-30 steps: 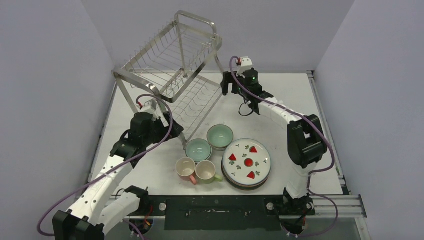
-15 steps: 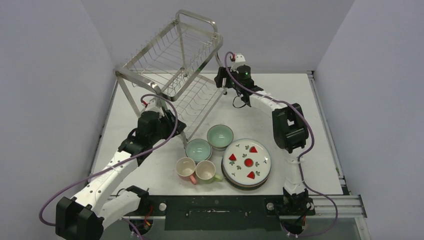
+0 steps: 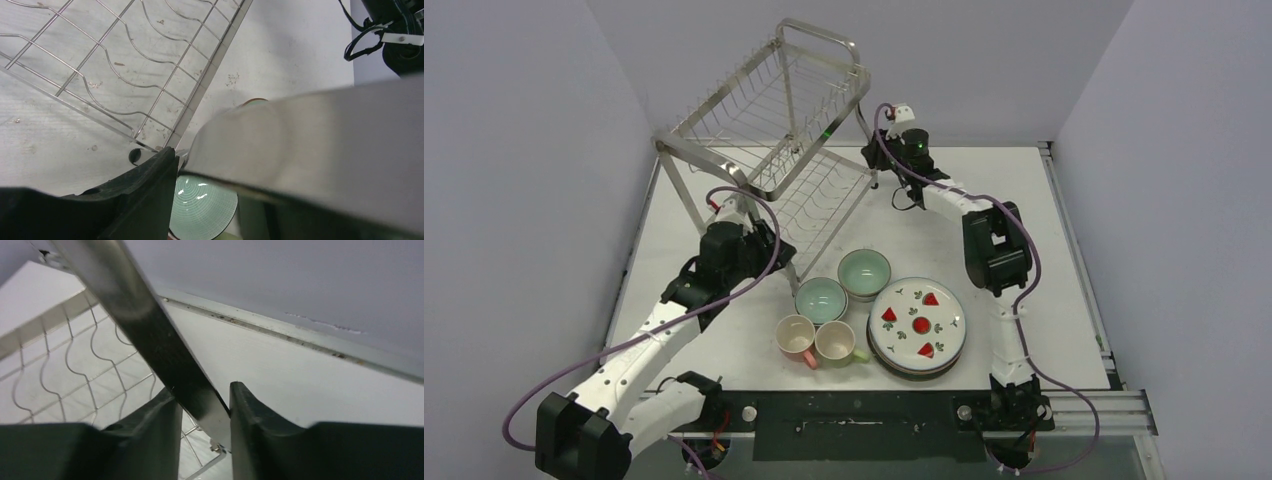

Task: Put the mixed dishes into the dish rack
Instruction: Move the dish rack to the center of the board.

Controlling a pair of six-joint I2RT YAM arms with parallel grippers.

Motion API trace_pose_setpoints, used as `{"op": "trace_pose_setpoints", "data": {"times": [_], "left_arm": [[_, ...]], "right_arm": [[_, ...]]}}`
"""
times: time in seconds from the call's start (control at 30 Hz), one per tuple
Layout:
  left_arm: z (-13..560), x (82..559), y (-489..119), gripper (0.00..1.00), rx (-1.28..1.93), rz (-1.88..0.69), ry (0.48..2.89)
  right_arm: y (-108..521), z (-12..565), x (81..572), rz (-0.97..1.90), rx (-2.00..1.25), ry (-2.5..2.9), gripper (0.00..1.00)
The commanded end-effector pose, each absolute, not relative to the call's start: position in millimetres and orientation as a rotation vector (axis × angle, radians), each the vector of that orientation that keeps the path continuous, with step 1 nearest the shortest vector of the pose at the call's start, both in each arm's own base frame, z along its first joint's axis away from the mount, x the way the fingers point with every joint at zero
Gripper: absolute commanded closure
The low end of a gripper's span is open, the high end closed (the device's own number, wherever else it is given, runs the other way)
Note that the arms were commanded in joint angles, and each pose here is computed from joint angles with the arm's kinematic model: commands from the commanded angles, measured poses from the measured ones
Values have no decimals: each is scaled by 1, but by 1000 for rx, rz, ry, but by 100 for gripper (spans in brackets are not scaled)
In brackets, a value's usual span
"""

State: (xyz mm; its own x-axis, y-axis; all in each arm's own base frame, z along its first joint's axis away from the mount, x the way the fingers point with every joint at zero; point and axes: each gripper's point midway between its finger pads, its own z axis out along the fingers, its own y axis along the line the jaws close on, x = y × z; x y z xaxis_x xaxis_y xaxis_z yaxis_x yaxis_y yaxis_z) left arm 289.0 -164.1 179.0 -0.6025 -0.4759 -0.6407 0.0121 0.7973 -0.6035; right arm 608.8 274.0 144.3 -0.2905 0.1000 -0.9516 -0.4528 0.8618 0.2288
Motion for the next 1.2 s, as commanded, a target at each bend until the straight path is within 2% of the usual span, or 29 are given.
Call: {"op": "trace_pose_setpoints", "data": {"times": [0.0,0.03,0.47,0.8,0.97,1.17], "left_arm": [[179,291,-150,100,-225,-580,2102],[179,290,-149,100,-224,-576,2103],[179,309,-124,99,-311,-540,2058],[190,315,-115,64,-337,-509,2028],[188,325,-109,56,-365,-458,2023],[183,345,-110,54,-387,-438,1999]], "right_arm": [[282,192,612,618,-285,1630,90],[280,193,611,613,-279,1628,100],[240,192,571,572,-145,1626,100],[196,188,523,359,69,1713,100],[173,194,492,270,178,1704,100],[155,206,465,251,227,1687,100]]}}
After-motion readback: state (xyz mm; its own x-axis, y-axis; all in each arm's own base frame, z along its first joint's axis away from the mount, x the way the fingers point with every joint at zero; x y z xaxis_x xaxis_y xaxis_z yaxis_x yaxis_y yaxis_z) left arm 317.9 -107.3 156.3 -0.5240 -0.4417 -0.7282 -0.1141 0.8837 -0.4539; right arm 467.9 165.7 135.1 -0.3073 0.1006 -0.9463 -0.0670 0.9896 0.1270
